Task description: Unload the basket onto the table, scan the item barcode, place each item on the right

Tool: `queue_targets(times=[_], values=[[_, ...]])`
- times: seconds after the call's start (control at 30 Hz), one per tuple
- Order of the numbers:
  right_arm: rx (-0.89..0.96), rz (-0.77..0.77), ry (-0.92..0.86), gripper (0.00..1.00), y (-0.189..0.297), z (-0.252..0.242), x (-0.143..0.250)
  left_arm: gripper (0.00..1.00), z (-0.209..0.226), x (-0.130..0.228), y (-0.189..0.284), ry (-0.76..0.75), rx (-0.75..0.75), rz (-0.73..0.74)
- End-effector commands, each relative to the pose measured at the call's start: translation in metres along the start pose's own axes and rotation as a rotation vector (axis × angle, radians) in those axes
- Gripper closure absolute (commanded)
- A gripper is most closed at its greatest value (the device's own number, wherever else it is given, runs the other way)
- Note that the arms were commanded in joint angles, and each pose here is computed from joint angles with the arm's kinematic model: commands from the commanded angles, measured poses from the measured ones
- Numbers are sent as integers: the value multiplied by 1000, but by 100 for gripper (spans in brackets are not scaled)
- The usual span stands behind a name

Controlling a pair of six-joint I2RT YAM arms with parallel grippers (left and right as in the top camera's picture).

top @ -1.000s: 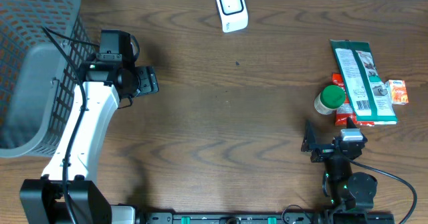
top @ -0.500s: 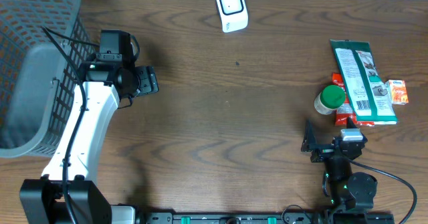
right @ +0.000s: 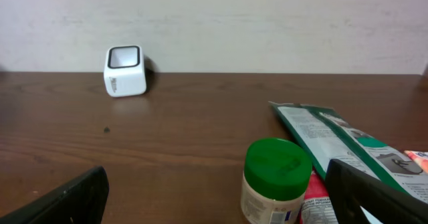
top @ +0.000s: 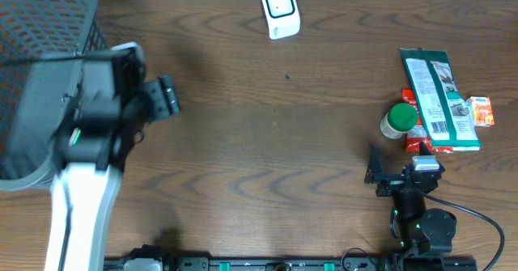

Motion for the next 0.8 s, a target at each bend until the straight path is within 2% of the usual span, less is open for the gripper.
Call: queue_targets(times=[0.0,0.2,0.37,0.6,0.77], values=[[8,-2,-14,1,0,-1,0,18,1,-4,79,-2,6,-241],[8,-2,-14,1,0,-1,0,18,1,15,168,-4,29,-520],[8,-2,-14,1,0,-1,0,18,5,44,202,2,21,-594],[8,-2,-14,1,0,-1,0,18,11,104,226,-4,-22,-636],[8,-2,-14,1,0,-1,0,18,14,138,218,11,-50,-685]])
Point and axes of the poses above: each gripper's point midway between its finger pads, its own y axis back along the fingers, its own z axis along the line the jaws close on, x = y × z, the point moved 5 cm from there along y, back along the fingers, and after that the axes turned 11 degrees about -y, right-handed, at the moved point
